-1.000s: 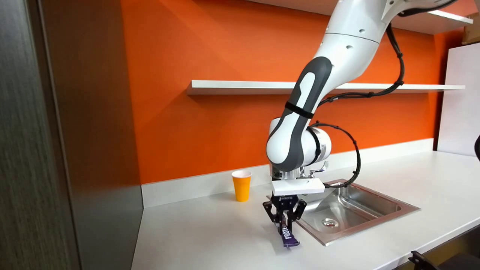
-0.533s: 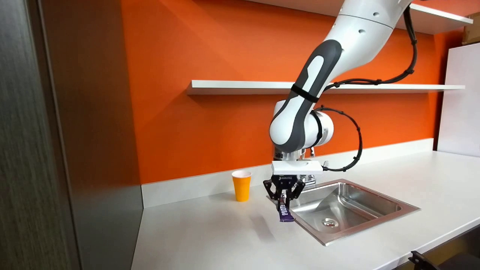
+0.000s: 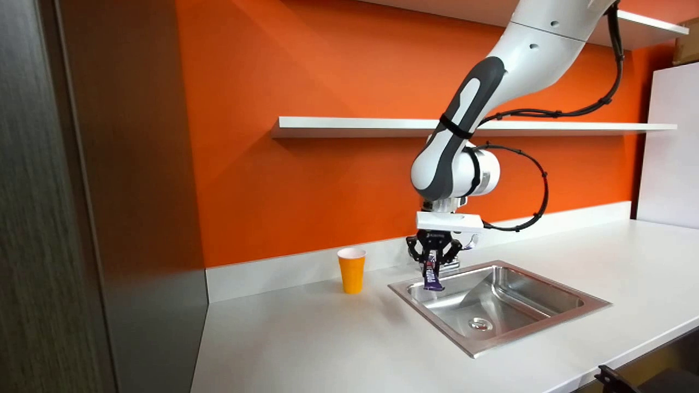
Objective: Put the blue packet inside the sink
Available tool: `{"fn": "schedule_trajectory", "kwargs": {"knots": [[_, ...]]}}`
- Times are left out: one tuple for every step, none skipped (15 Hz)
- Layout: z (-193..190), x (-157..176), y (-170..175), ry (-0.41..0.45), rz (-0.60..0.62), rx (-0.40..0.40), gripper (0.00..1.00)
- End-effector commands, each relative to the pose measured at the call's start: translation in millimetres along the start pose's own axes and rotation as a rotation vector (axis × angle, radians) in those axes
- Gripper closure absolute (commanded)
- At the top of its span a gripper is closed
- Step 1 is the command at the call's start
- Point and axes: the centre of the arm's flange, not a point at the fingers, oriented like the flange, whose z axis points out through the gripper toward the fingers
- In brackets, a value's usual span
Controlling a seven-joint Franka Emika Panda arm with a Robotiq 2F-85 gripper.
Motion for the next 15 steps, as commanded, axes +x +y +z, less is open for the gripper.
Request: {"fn": "schedule_trajectory", "kwargs": {"knots": [[5,33,24,-0.025,0.034,-0.003,0.93],[10,38,30,-0.031,0.044,-0.008,0.93],[15,41,36,-0.038,0.055,-0.013,0.93],[20,44,41,-0.044,0.062,-0.018,0.93],[26,46,45,-0.051,0.070,-0.023,0.93],[32,47,50,-0.056,0.080,-0.027,0.93],[39,48,55,-0.063,0.090,-0.031,0.93],[45,50,60,-0.070,0.102,-0.034,0.93],[51,51,64,-0.075,0.114,-0.037,0.93],[58,52,70,-0.080,0.125,-0.041,0.93],[65,53,76,-0.082,0.136,-0.049,0.93],[70,55,81,-0.088,0.146,-0.053,0.93],[76,56,88,-0.091,0.155,-0.060,0.93],[80,58,94,-0.091,0.164,-0.063,0.93],[85,60,99,-0.089,0.173,-0.064,0.93]]}}
